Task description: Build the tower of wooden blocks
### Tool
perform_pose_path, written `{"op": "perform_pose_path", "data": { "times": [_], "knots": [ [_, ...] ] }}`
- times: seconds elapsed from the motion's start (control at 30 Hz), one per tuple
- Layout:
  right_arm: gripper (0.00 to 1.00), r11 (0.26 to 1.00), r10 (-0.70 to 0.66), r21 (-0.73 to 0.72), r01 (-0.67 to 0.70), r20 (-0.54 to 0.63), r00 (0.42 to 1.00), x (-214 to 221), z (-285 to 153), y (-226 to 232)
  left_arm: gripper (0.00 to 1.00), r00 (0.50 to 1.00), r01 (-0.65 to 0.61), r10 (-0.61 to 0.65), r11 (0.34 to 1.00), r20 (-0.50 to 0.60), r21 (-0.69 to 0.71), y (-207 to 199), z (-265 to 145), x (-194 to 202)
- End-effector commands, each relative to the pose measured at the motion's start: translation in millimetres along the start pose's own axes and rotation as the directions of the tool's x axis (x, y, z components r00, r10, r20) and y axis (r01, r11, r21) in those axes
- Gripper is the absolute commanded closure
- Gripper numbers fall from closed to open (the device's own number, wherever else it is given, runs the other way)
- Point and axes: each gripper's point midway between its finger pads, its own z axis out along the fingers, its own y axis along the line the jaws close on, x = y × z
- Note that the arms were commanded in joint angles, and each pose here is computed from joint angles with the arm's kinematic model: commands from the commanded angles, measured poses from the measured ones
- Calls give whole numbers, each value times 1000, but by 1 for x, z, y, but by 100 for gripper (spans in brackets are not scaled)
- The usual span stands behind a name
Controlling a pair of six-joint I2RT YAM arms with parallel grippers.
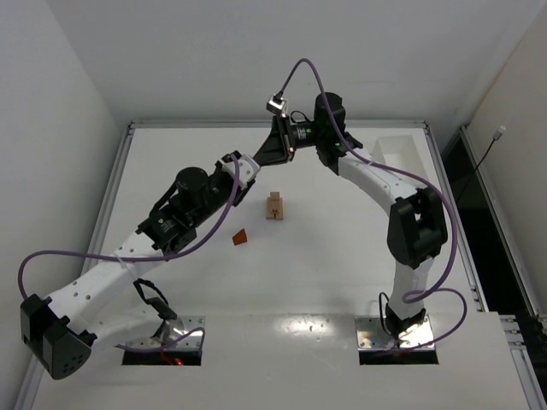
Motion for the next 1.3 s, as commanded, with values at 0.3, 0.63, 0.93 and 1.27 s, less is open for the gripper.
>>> {"op": "perform_pose_path", "data": {
  "times": [0.3,0.63,0.93,1.27],
  "knots": [
    [24,996,-82,25,81,48,996,-16,-9,21,100,999,48,-48,999,-15,-3,-3,-4,-8],
    [23,979,-160,160,130,191,969,-46,-87,-7,100,917,221,-217,975,-335,-27,0,-20,15],
    [23,958,-214,242,152,257,942,-43,-143,-16,100,744,384,-191,906,-641,176,-27,0,44],
    [23,919,-304,354,177,346,887,-35,-220,-12,100,564,516,106,729,-819,450,-101,-10,93]
  ]
}}
